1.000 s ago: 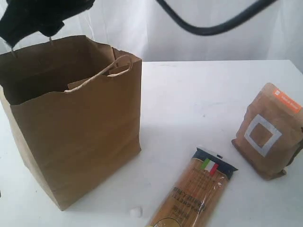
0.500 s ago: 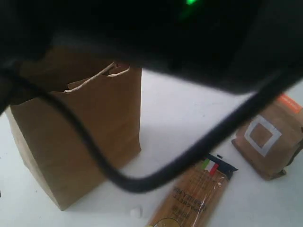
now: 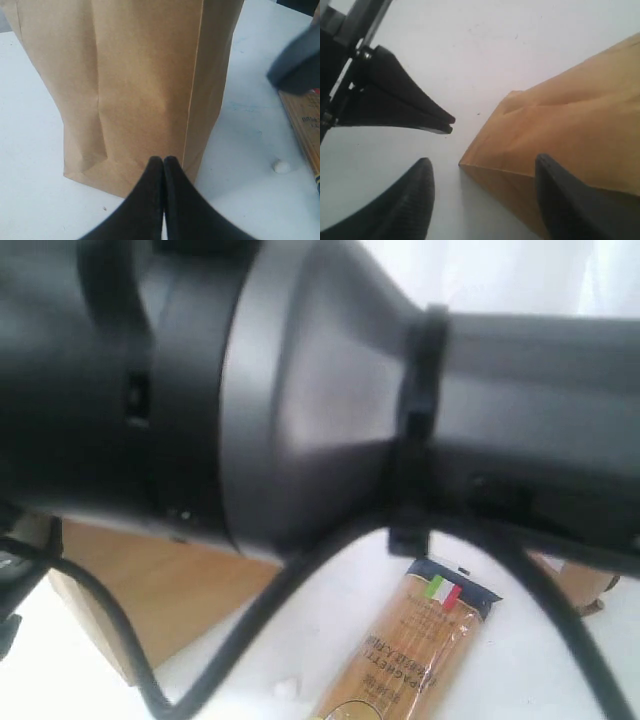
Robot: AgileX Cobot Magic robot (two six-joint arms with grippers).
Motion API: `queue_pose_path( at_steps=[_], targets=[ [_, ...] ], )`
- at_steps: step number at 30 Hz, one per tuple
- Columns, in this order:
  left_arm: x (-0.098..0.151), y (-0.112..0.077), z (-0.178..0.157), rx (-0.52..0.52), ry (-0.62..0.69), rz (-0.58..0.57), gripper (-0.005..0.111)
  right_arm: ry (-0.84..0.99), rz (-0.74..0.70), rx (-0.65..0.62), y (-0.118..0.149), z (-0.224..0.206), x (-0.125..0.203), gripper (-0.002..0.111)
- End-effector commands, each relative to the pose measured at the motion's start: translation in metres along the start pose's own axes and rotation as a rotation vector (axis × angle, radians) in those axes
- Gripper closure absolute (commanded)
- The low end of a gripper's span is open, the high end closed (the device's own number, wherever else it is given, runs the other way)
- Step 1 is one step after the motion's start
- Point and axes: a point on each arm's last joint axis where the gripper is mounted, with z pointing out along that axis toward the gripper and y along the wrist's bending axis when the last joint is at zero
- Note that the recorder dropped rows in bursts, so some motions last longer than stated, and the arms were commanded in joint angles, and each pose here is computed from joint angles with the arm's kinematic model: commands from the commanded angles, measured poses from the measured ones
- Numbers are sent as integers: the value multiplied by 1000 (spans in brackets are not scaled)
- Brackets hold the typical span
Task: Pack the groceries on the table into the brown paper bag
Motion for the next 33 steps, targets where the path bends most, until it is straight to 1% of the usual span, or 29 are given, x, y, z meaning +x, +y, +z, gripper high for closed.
queue_pose_path(
  at_steps=[1, 11, 18, 22, 29, 33],
  targets=[
    [0, 0, 0, -1, -6, -7, 106, 53, 40, -17, 8, 3, 15, 53],
    [0, 0, 0, -1, -6, -7, 106, 103, 94, -2, 15, -1, 53, 53],
    [0, 0, 0, -1, -6, -7, 106, 93, 88, -2, 20, -4, 73, 53],
    [0, 0, 0, -1, -6, -7, 106, 101, 178, 37, 13, 0, 88, 53],
    [0, 0, 0, -1, -6, -7, 106, 150, 464, 99, 1, 13, 114, 53],
    [0, 0, 0, -1, -6, -7, 106, 165, 545, 105, -1, 23, 128, 53]
  ],
)
